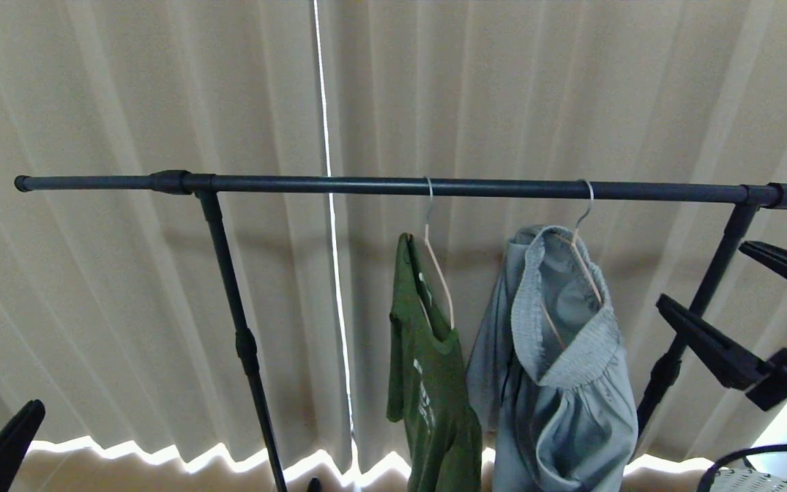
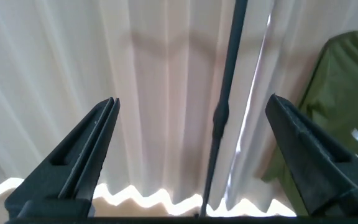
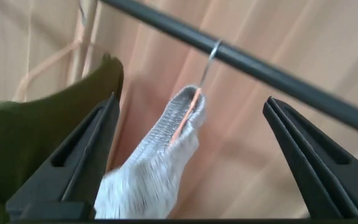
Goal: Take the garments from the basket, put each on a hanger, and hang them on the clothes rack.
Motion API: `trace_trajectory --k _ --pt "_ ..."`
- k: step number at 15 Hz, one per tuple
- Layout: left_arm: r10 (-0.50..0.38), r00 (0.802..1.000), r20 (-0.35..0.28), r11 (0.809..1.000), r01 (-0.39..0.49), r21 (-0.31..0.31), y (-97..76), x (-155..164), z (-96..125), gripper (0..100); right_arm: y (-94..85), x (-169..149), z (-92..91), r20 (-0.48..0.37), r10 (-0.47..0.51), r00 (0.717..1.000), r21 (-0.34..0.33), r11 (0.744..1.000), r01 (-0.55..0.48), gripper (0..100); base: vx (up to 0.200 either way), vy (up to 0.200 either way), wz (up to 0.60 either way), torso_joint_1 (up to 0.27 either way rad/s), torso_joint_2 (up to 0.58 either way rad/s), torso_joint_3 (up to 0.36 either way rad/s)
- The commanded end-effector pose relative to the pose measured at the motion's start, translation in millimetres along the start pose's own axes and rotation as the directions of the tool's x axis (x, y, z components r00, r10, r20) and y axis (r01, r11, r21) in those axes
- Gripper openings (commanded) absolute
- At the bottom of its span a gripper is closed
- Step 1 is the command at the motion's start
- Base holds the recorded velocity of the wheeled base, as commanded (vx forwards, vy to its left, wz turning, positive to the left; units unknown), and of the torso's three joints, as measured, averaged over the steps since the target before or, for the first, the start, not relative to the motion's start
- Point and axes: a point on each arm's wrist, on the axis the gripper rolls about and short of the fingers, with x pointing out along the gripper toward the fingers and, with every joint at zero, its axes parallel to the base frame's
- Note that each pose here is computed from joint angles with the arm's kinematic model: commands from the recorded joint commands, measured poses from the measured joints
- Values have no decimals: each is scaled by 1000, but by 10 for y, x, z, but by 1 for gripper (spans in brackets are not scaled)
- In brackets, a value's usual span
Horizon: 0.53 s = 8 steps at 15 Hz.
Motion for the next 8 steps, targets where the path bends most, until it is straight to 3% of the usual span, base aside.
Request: trace_trajectory --k 1,4,6,8 --pt "-44 998 49 999 44 3 -43 -393 -184 100 55 -669 -155 -55 -68 996 -8 998 68 100 0 0 0 0 0 0" --pt "-127 992 -2 992 127 6 -45 -578 -369 100 121 -1092 -265 -189 -129 973 -5 991 130 100 0 0 0 0 0 0" --pt "-171 984 -57 985 172 3 -37 -619 -527 100 259 -1493 -390 -331 -196 923 8 978 211 100 0 0 0 0 0 0" --pt "-204 977 -68 979 204 -2 -33 -614 -555 100 372 -1681 -509 -379 -233 896 22 965 260 100 0 0 0 0 0 0"
